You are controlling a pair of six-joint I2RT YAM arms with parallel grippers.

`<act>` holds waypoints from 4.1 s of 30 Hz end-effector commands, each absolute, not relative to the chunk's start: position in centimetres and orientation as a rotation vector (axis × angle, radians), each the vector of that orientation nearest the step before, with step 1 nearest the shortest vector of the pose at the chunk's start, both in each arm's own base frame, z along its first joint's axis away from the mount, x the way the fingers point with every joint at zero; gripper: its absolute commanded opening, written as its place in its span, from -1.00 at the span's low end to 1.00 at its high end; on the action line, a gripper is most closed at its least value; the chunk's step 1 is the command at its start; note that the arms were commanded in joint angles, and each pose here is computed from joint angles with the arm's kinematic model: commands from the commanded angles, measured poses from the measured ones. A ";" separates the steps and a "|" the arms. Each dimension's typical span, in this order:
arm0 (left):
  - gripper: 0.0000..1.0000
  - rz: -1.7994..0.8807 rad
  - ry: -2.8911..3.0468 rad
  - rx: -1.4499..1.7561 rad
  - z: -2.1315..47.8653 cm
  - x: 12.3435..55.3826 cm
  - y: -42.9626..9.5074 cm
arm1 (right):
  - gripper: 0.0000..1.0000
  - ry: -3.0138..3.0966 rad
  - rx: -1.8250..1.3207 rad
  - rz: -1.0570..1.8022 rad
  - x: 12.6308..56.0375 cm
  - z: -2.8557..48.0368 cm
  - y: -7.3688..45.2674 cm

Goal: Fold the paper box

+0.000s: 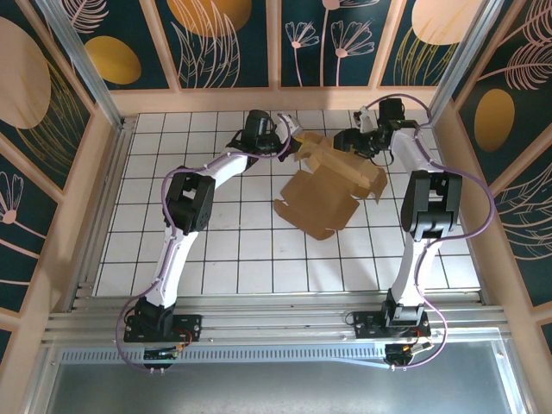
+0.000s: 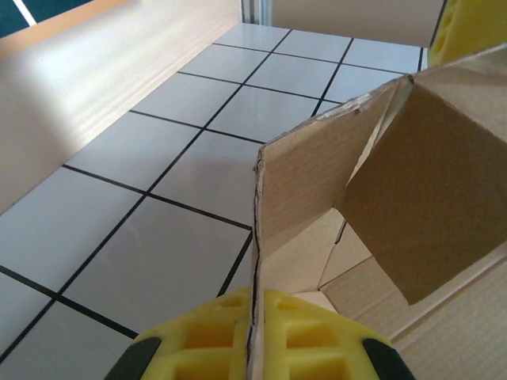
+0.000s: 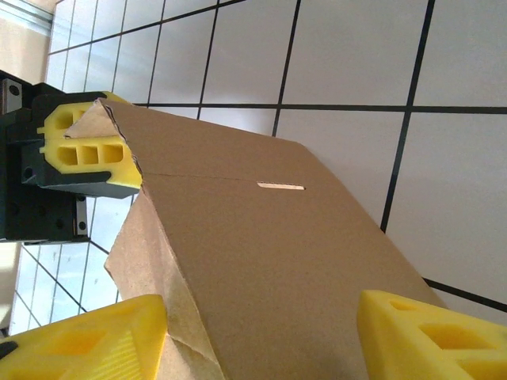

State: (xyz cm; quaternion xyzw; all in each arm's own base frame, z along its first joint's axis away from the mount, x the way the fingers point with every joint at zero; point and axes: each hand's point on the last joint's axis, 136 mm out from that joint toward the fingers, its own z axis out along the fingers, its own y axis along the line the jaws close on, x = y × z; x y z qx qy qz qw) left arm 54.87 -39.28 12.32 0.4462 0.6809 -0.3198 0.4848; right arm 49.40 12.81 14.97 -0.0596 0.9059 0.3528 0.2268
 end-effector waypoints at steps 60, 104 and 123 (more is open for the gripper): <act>-0.17 -1.462 1.940 0.687 15.9 47.1 -45.1 | 0.12 2.457 -0.119 1.057 47.0 14.7 13.4; 0.19 -0.772 1.308 1.377 13.0 50.7 -43.8 | 0.15 2.463 -0.149 1.059 47.1 15.5 13.6; -0.13 -0.787 1.188 1.415 11.2 49.8 -47.4 | 0.31 2.431 -0.158 1.140 46.6 15.8 14.2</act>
